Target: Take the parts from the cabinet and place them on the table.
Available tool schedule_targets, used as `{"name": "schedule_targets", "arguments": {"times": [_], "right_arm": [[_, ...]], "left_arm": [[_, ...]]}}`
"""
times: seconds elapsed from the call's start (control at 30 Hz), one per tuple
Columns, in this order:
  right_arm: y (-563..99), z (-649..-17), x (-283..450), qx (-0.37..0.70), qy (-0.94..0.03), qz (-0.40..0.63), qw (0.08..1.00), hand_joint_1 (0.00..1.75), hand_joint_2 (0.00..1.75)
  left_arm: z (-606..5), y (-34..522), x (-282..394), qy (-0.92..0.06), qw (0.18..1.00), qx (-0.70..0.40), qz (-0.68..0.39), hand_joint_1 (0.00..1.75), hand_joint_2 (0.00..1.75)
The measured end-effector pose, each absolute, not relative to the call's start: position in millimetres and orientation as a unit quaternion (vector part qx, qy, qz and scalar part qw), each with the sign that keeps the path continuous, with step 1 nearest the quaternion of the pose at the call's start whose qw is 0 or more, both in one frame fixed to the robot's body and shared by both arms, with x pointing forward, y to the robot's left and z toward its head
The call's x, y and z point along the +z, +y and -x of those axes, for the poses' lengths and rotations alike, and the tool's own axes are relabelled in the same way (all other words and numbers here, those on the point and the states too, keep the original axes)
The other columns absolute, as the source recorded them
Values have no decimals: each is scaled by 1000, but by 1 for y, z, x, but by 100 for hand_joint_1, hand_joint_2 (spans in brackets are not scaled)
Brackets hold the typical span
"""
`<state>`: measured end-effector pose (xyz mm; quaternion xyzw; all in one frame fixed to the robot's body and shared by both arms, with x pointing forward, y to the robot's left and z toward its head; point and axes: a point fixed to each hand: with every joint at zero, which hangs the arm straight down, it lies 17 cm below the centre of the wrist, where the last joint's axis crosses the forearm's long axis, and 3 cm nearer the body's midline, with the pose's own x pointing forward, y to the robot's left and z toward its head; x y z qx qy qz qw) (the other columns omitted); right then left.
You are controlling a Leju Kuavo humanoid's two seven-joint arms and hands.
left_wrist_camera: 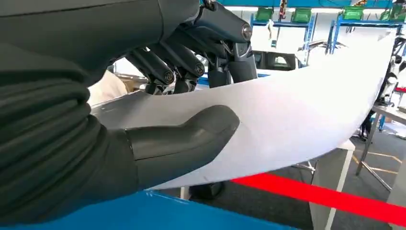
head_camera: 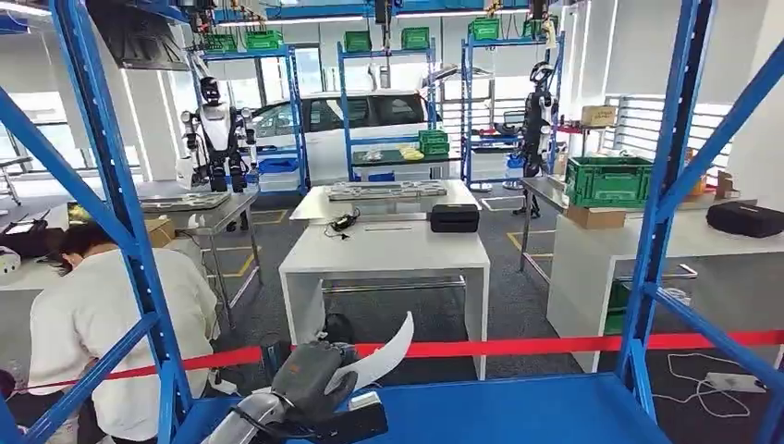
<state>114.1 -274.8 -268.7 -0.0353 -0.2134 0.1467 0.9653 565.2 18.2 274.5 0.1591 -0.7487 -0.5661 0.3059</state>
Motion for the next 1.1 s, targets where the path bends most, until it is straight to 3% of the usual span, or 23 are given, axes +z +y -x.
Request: {"name": "schedule_targets", "arguments": {"times": [1.1], "right_arm": [[-271,-119,-268,151,-213,31,965,0,0]], "left_arm": [[-567,27,275,-747,307,-567,-161,175,175]]}}
